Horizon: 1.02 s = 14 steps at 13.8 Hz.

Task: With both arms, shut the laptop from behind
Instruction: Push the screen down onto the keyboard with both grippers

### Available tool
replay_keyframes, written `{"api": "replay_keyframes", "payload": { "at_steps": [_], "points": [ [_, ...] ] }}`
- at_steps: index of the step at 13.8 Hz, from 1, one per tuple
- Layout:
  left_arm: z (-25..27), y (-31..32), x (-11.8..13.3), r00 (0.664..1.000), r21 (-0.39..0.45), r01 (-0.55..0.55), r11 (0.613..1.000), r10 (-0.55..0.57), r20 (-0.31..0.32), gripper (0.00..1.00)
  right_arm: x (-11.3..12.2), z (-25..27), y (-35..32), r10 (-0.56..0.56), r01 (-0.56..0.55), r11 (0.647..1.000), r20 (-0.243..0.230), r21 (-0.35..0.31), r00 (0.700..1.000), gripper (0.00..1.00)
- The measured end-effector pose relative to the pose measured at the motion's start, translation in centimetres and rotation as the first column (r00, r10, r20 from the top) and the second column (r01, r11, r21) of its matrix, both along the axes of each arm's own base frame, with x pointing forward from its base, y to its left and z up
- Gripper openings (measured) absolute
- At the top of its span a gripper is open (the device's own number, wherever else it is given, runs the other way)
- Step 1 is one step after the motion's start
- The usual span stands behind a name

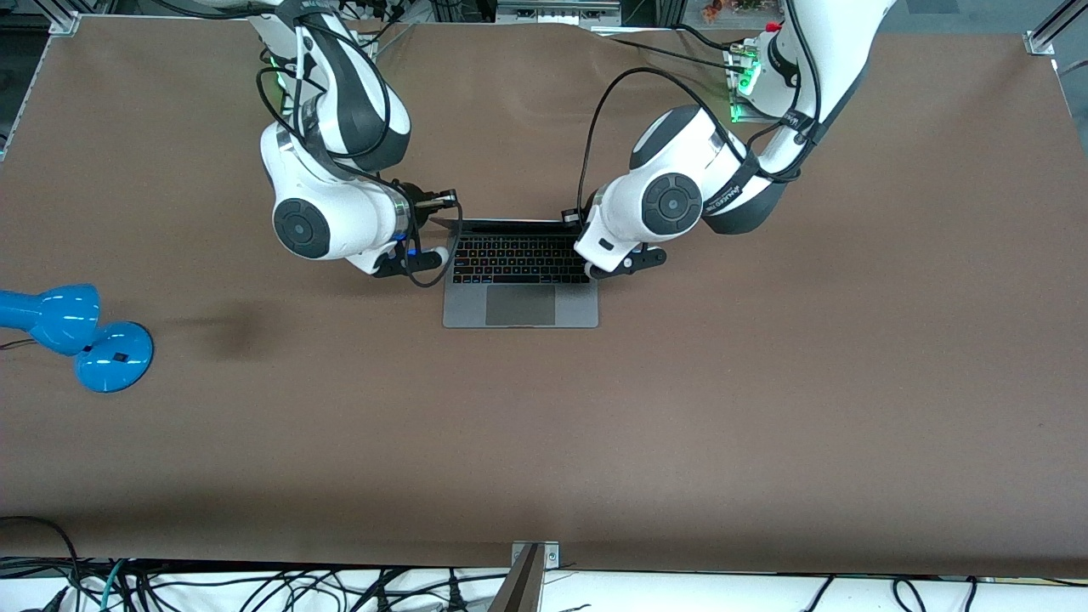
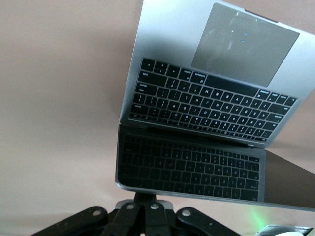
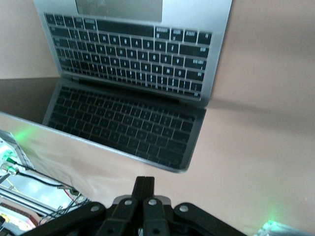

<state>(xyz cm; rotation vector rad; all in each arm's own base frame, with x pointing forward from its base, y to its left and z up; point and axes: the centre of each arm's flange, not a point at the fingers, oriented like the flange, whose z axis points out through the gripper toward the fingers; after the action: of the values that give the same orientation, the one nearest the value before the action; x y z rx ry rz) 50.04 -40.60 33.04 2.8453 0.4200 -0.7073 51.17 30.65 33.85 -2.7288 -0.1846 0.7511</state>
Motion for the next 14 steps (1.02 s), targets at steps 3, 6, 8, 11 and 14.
{"api": "replay_keyframes", "payload": {
  "at_steps": [3, 6, 8, 11, 14],
  "points": [
    [-0.8, 0.2, 0.8, 1.000, 0.006, -0.001, 1.000, 0.001, 0.008, 0.01, 0.7, -1.0, -0.3, -0.007, 0.007, 1.000, 0.023, 0.006, 1.000, 0.01],
    [-1.8, 0.5, 1.4, 1.000, 0.010, -0.008, 1.000, 0.008, 0.001, 0.01, 1.4, -1.7, -0.4, -0.011, 0.010, 1.000, 0.045, 0.012, 0.999, 0.01],
    [-2.5, 0.8, 2.1, 1.000, 0.011, -0.018, 1.000, 0.018, 0.005, 0.01, 1.9, -2.2, -0.3, -0.009, 0.008, 1.000, 0.059, 0.017, 0.998, 0.01],
    [-3.5, 1.1, 3.1, 1.000, 0.018, -0.018, 1.000, 0.018, 0.012, 0.01, 3.0, -3.1, -0.3, -0.021, 0.020, 1.000, 0.082, 0.020, 0.996, 0.02],
    [-4.6, 1.2, 4.5, 0.999, 0.019, -0.035, 0.999, 0.035, 0.018, 0.01, 4.3, -3.8, -0.2, -0.031, 0.029, 0.999, 0.103, 0.023, 0.994, 0.02]
  ]
}}
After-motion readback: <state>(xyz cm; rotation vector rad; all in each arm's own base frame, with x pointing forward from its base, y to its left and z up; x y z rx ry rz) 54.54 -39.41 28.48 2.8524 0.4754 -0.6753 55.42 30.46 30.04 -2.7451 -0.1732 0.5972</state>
